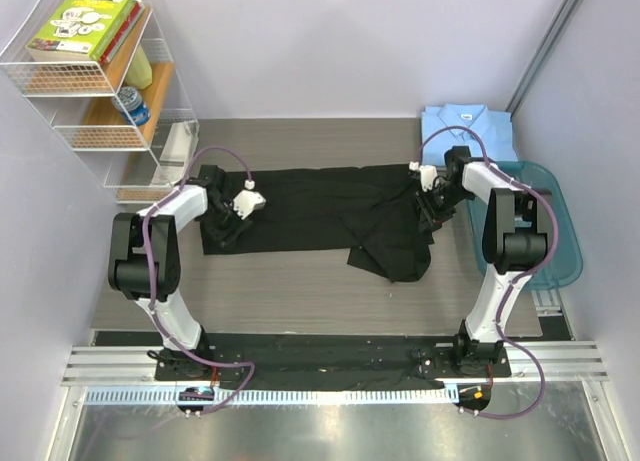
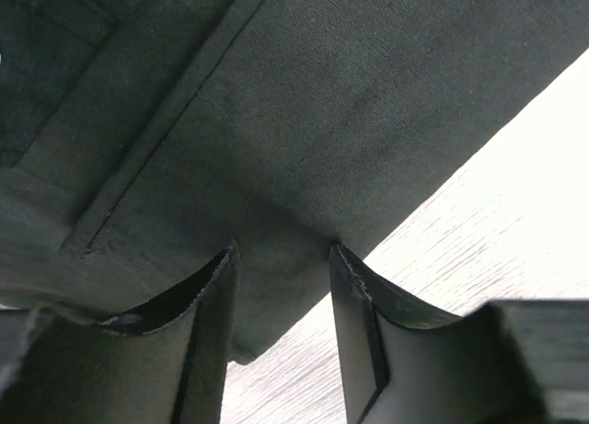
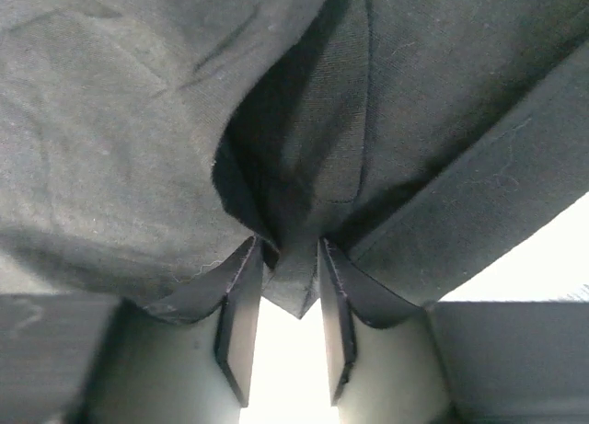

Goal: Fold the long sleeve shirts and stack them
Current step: Neatly place the folded shirt into the bin

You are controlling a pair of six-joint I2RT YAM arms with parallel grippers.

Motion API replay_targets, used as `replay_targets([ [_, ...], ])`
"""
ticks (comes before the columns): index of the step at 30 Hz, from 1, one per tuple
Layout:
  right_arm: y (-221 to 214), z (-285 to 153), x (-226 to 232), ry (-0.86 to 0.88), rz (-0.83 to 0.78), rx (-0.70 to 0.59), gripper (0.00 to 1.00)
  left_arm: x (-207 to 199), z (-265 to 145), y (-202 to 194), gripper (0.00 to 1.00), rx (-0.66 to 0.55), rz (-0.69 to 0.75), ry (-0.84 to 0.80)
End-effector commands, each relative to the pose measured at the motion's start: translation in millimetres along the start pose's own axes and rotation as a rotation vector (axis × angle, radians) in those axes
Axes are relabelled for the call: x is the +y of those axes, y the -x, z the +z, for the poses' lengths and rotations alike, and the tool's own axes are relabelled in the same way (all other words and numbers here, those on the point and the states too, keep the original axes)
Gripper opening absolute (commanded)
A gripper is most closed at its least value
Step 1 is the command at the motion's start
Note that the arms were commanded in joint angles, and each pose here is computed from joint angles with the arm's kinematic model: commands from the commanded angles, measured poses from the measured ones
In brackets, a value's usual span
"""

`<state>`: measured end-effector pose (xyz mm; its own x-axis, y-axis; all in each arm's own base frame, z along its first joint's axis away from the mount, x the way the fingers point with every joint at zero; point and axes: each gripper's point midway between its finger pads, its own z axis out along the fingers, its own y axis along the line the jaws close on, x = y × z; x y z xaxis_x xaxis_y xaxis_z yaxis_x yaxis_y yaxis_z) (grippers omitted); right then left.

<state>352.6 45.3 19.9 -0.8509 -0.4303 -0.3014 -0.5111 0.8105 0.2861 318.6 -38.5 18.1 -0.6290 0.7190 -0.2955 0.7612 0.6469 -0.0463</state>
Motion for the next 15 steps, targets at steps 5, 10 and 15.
replay_targets([
  [5,-53,-1,27,-0.001,-0.002,0.082,0.39,-26,5,-41,0.43,0.073,0.084,-0.037],
  [10,-17,-61,39,-0.06,-0.099,-0.051,0.54,-40,-43,14,0.55,-0.145,0.075,-0.08],
  [15,-22,-107,90,0.018,-0.28,-0.101,0.59,-95,-92,61,0.72,-0.387,0.21,-0.221],
])
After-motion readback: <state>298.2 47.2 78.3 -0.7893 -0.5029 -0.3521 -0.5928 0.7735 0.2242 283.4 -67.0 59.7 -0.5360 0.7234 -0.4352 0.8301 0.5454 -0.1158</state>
